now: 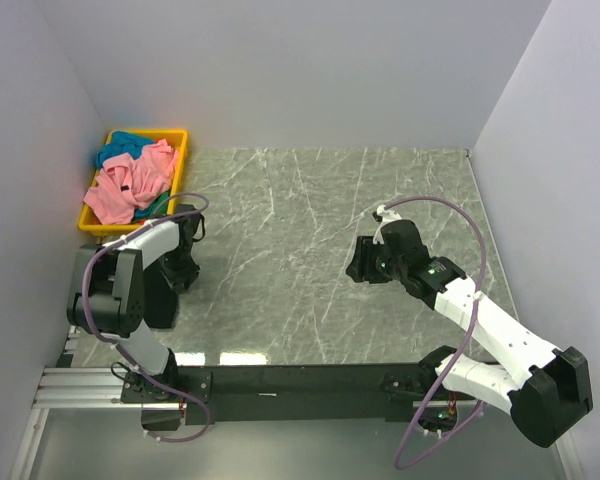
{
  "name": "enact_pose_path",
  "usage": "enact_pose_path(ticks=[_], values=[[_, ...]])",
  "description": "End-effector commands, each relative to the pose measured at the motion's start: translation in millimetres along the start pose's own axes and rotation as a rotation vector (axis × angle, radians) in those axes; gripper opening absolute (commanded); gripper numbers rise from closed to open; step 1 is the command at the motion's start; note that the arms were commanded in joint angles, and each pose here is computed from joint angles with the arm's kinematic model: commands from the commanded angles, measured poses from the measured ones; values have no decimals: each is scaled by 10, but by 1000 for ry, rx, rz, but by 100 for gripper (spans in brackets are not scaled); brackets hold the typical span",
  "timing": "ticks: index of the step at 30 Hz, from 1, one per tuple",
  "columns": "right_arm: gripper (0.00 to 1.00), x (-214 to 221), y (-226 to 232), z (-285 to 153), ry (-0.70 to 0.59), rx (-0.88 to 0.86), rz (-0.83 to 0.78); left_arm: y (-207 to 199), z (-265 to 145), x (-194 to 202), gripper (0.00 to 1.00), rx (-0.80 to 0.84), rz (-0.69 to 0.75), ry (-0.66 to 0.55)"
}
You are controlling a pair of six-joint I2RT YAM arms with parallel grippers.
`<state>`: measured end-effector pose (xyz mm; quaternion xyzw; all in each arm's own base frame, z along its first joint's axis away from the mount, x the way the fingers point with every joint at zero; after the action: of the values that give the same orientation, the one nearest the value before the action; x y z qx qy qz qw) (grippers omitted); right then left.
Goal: Fold and stack the t-shirts
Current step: Neatly place the folded tshirt to the corner, then reset both grippers
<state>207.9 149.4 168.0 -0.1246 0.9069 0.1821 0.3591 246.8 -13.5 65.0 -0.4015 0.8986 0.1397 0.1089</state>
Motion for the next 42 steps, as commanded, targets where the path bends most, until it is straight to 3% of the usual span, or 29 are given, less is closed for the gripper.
enact_pose_path(ticks=[1,33,42], values=[[55,-39,-17,-24,-31,9,3,17,-29,-163,37,-25,-7,-49],[55,-103,-41,-315,-80,60,65,-34,-17,-434,42,30,-32,-108],[55,-173,-190,-607,-151,190,73,64,-499,-371,57,232,-58,-131]])
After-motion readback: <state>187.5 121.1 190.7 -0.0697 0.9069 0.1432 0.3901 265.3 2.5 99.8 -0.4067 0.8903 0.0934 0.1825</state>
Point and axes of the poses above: each gripper's point midway between its finger pads, its own z axis out along the fingers, its own y axis along the line the jaws close on, x = y × z, the point moved 5 cm from there along -z, back along the fingers, and after that the axes turned 11 degrees about -z, right-handed, at the moved point
